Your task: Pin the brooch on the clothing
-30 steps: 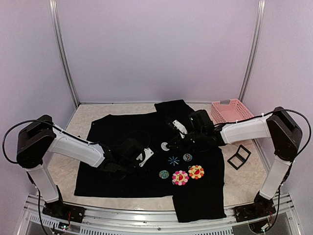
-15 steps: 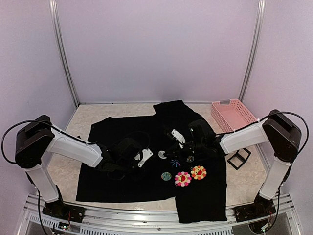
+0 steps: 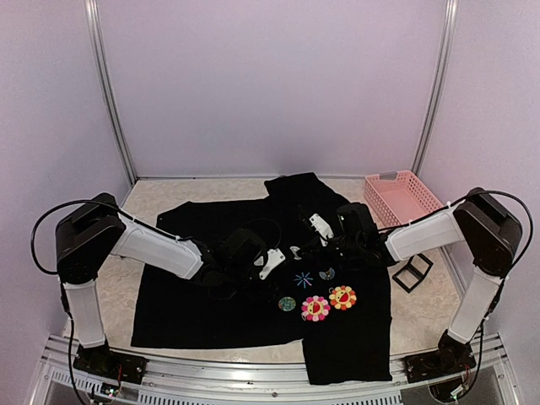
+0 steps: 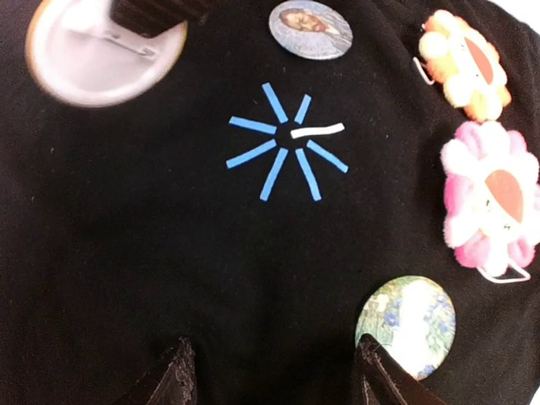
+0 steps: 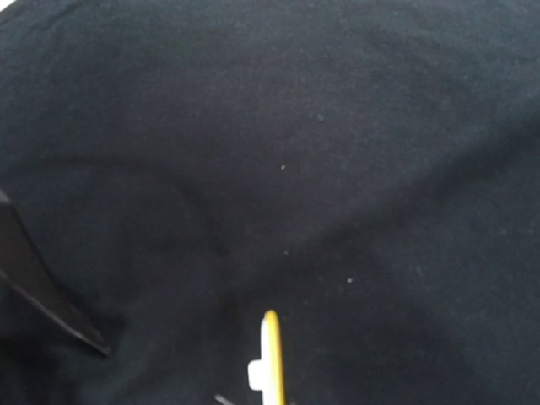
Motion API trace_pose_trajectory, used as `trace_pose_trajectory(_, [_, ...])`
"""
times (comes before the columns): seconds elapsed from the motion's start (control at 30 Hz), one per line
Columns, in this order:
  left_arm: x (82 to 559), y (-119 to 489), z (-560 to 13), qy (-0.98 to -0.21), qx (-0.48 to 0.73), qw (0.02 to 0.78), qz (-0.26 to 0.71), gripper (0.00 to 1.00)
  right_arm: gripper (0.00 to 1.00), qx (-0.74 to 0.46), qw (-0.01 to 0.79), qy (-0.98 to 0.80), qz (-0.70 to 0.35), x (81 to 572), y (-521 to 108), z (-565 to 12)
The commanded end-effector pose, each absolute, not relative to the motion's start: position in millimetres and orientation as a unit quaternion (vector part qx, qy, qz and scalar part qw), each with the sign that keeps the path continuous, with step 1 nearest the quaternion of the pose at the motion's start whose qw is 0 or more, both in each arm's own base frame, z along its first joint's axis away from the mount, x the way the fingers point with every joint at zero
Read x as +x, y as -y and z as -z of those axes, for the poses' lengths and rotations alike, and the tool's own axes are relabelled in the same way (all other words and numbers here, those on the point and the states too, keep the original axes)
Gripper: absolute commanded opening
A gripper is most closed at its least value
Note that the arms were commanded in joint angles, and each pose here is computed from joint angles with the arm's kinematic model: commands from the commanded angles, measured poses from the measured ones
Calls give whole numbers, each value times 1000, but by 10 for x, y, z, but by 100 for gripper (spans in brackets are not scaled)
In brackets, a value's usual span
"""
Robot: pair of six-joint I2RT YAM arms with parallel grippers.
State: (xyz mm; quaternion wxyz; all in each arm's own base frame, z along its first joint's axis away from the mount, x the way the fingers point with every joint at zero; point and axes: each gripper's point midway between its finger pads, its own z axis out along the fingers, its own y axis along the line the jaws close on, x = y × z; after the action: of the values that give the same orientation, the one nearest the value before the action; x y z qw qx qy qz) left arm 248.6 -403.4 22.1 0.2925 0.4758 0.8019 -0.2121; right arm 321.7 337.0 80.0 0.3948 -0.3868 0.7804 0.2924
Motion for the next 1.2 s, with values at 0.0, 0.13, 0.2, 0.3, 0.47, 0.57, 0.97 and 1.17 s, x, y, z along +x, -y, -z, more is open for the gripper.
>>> trace_pose_trajectory(0.0, [2517, 4190, -191, -788, 497, 292, 215, 62, 0, -380, 401, -784, -283, 3251, -3278, -798])
trace_pose_trajectory(0.13, [2582, 4161, -34, -800, 494, 283, 191, 53, 0, -384, 399, -779, -294, 3209, -3262, -796])
trace_pose_trajectory(0.2, [2542, 4127, 64, -800, 502, 269, 187, 36, 0, -390, 394, -778, -296, 3169, -3258, -757])
trace_pose_trajectory(0.3, [2436, 4083, 121, -793, 517, 256, 195, 11, 0, -403, 395, -774, -287, 3129, -3223, -704])
trace_pose_trajectory(0.47, [2455, 4145, -115, -782, 506, 281, 231, 0, 0, -423, 417, -749, -293, 3046, -3225, -721])
trace_pose_trajectory(0.57, [2490, 4191, -321, -771, 493, 306, 262, 0, 0, -453, 457, -708, -293, 2939, -3272, -782])
trace_pose_trajectory(0.97, [2505, 4214, -773, -749, 472, 332, 326, 0, 0, -540, 575, -575, -218, 2670, -3523, -903])
trace_pose_trajectory(1.17, [2504, 4210, -861, -743, 470, 333, 340, 0, 0, -562, 574, -572, -166, 2700, -3564, -752])
